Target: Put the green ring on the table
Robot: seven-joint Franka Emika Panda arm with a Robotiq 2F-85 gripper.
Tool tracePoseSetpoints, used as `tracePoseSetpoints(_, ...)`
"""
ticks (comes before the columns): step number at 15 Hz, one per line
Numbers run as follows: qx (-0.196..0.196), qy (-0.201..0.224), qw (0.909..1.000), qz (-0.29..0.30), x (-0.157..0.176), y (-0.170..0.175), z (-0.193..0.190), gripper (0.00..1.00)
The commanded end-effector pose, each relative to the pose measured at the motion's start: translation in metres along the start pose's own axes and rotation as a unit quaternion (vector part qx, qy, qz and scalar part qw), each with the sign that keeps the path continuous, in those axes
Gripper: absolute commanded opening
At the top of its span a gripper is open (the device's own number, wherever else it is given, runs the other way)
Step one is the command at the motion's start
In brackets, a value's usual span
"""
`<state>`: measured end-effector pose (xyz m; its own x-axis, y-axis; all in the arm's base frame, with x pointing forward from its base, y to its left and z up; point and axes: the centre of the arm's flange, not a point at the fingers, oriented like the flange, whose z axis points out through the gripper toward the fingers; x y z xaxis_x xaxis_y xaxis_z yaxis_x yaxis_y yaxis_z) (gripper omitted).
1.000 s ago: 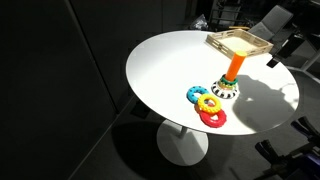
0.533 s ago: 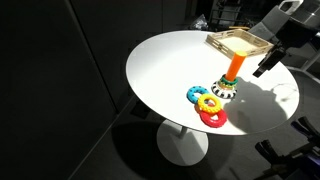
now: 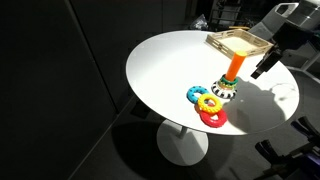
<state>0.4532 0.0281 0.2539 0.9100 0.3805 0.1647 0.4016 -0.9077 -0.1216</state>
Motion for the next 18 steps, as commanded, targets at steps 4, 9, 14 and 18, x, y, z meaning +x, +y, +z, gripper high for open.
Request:
tracePoseSetpoints(4, -0.009, 0.02, 0.9998, -0.001, 0.01, 0.004, 0.015, 1.0)
tracePoseSetpoints(9, -0.01, 0.034, 0.9994, -0.002, 0.021, 0.002, 0.033, 1.0)
tracePoseSetpoints(14, -0.015, 0.035, 0.9993, -0.006, 0.032, 0.003, 0.049, 1.0)
tracePoseSetpoints(18, -0.016, 0.035, 0.9992, -0.007, 0.035, 0.006, 0.06, 1.0)
